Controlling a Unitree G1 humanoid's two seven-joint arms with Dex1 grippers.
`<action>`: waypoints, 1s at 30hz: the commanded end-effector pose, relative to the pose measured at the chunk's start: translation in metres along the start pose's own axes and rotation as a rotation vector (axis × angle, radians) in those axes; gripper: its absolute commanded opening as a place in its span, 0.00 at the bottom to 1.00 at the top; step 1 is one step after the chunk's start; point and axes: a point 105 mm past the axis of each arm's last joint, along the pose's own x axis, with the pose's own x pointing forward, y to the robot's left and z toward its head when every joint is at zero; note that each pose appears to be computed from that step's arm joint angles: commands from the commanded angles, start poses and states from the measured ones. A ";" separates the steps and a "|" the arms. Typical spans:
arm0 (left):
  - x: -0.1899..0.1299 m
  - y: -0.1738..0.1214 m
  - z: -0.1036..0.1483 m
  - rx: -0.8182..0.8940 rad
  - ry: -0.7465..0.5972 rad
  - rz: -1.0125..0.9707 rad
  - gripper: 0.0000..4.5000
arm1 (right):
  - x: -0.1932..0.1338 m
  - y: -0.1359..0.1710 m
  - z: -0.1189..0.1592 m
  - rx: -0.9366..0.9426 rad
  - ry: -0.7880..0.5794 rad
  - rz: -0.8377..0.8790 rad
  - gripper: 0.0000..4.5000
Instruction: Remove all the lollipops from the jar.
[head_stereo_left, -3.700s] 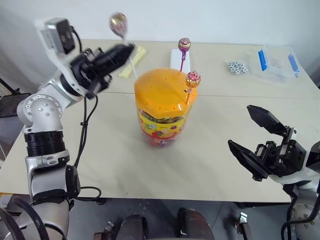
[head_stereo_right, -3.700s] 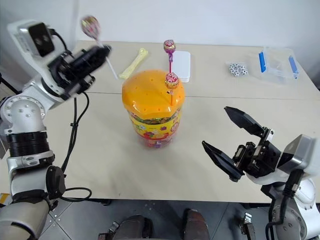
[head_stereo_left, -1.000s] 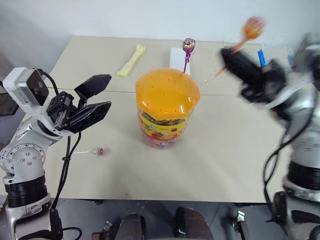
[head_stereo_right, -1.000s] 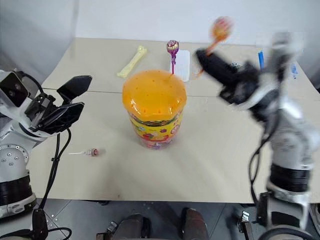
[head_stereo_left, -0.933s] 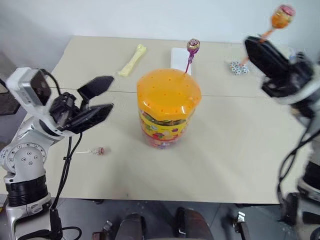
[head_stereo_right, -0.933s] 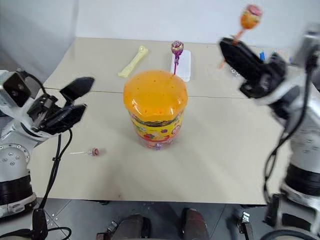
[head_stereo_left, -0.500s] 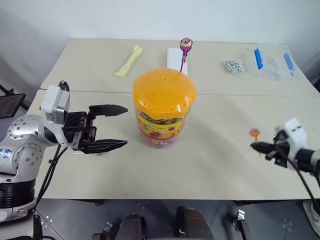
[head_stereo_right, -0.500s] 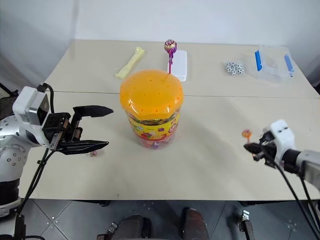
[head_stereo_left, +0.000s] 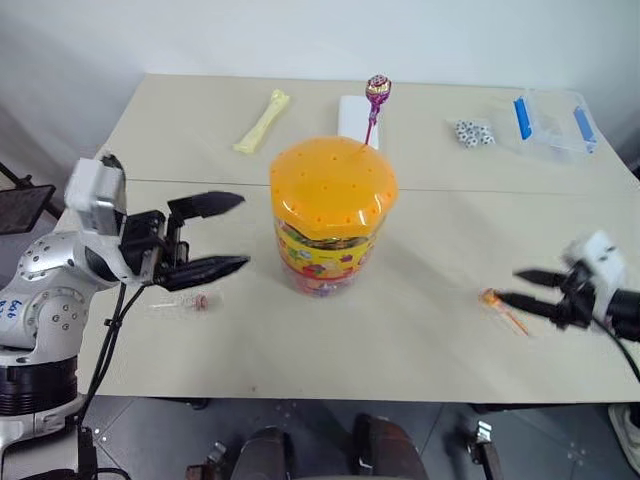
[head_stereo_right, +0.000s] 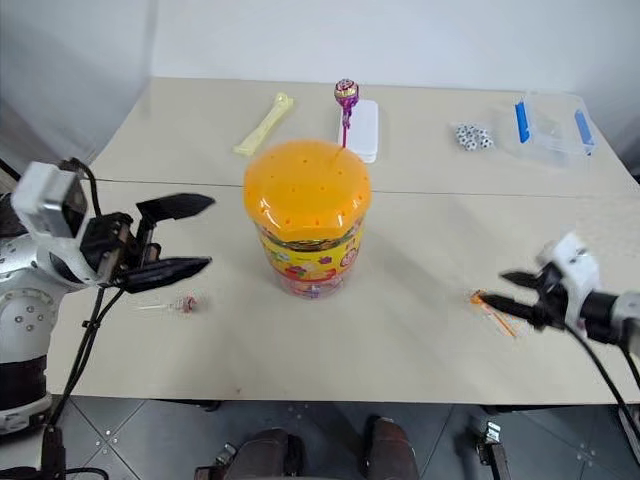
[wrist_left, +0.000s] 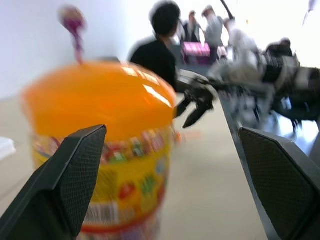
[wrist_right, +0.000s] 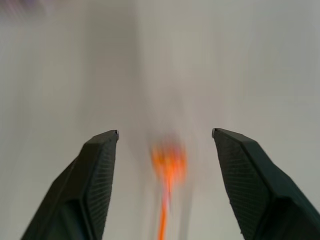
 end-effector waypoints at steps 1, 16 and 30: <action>-0.019 0.016 0.024 -0.006 -0.204 0.178 1.00 | 0.019 0.026 0.108 -0.058 -0.487 0.125 0.67; -0.009 0.020 0.017 -0.021 -0.222 0.184 1.00 | 0.132 0.051 0.173 0.052 -0.395 0.227 0.67; -0.006 0.020 0.016 -0.009 -0.255 0.180 1.00 | 0.146 0.069 0.188 0.092 -0.432 0.348 0.04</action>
